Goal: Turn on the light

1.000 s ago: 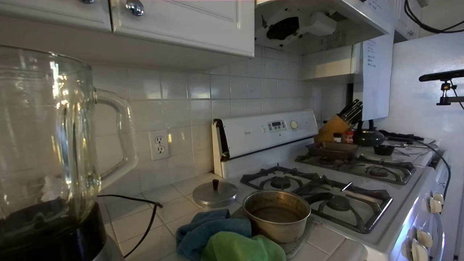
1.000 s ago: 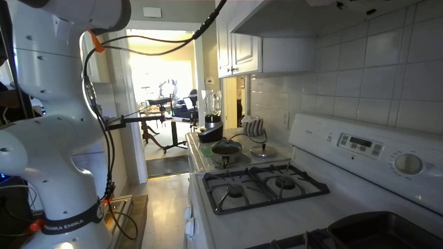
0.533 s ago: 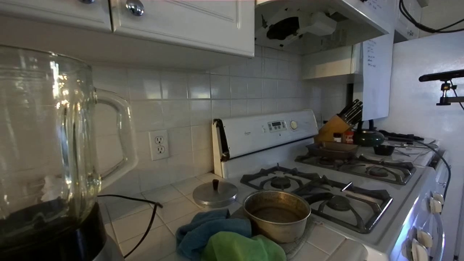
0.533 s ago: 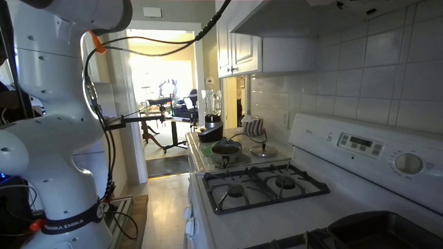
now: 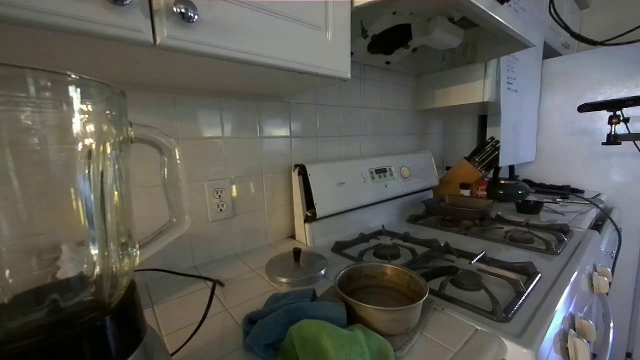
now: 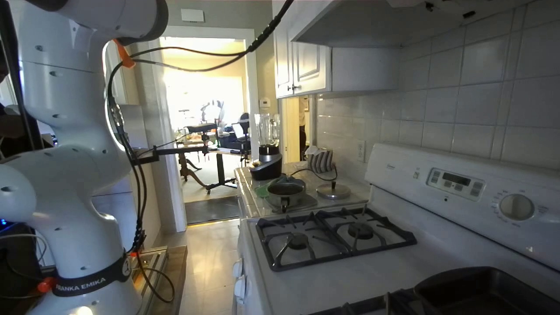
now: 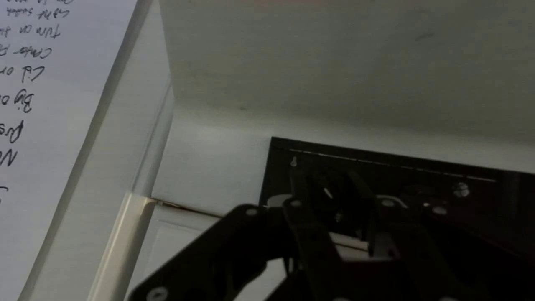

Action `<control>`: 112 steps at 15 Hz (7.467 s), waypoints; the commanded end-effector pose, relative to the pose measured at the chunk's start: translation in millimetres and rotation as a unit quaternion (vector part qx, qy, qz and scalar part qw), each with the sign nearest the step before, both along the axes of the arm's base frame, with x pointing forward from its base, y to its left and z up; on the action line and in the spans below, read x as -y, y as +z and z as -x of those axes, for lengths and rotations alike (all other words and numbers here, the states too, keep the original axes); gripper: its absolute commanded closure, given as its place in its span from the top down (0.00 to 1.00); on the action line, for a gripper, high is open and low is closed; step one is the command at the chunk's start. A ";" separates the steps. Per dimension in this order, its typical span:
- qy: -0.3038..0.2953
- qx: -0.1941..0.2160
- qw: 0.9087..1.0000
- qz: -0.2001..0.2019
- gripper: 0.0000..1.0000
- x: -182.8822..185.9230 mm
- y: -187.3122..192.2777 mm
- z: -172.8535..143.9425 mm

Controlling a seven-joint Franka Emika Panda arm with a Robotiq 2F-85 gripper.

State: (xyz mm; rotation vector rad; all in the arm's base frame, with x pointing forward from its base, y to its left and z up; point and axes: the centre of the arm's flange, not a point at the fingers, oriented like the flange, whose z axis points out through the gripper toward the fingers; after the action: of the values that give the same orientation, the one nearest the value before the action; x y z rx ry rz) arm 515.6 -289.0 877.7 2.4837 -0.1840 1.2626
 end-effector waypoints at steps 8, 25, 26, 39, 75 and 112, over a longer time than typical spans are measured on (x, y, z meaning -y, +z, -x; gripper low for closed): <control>0.023 -0.043 0.998 0.026 0.69 37.1 -13.0 4.8; 0.109 -0.020 0.993 0.042 0.55 23.2 -0.9 5.6; 0.112 -0.019 0.993 0.044 0.49 22.6 -1.1 4.8; 0.128 -0.003 0.989 0.072 0.53 18.2 2.4 -1.8; -0.066 -0.020 0.994 -0.082 0.03 13.4 15.8 -11.9; -0.154 0.064 0.980 -0.105 0.87 20.7 64.6 85.5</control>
State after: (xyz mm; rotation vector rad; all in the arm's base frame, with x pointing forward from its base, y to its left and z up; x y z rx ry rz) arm 458.5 -316.6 930.0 2.4081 -0.7017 1.3333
